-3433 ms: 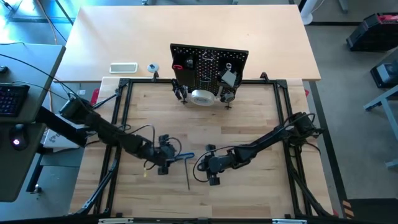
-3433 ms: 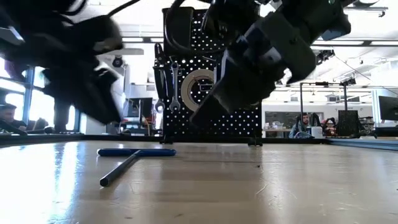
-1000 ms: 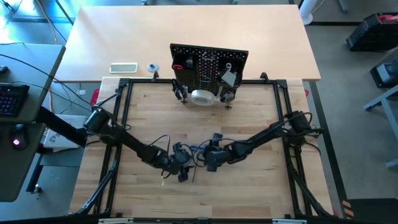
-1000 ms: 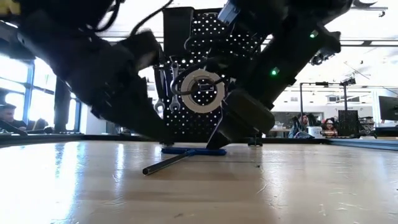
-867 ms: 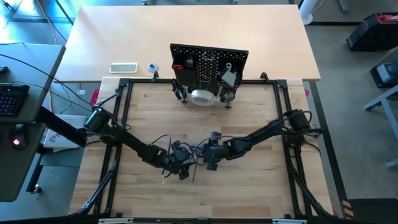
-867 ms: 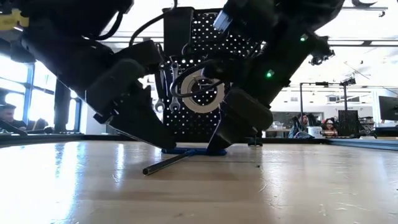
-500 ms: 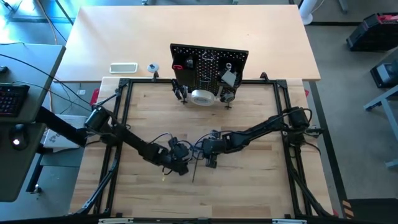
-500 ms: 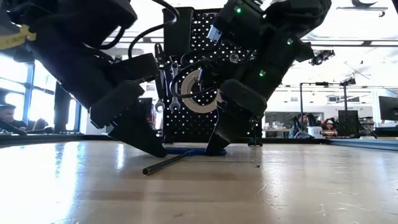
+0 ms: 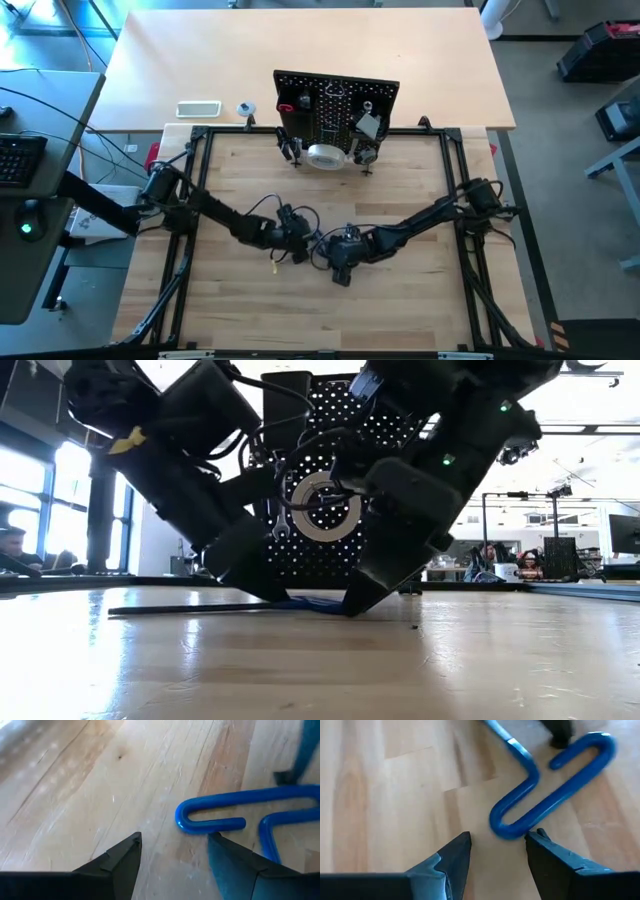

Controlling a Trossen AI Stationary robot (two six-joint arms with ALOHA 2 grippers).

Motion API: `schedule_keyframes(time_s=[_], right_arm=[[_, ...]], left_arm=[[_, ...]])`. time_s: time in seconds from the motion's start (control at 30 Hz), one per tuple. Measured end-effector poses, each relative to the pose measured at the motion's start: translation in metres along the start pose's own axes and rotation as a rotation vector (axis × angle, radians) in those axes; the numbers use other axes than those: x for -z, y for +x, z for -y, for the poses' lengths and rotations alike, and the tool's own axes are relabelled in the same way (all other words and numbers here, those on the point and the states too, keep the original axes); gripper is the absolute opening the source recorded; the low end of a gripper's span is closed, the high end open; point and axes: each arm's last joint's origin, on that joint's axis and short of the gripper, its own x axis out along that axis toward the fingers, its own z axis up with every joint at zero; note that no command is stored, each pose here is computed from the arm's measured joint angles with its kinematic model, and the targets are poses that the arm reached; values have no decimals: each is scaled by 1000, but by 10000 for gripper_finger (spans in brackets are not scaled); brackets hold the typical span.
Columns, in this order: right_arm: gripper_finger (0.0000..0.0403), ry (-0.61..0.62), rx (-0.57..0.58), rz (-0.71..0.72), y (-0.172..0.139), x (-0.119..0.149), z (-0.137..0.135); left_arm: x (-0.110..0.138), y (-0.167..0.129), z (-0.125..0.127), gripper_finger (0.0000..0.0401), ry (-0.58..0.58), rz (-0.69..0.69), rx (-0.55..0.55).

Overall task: Hang tools onto peg board
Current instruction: Hang the blue allen wrench on the pegboard

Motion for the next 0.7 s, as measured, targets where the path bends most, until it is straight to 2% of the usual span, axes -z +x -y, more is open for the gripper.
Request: schedule_keyframes(time_s=[0.27, 0.47, 0.7], right_arm=[[183, -7, 13, -2, -2, 6, -8], [183, -12, 14, -8, -4, 6, -8], [183, -49, 61, -20, -15, 6, -7]], left_arm=[[-13, -17, -2, 213, 10, 37, 45], [-26, -52, -2, 213, 43, 67, 88], [-18, -96, 4, 213, 119, 10, 146]])
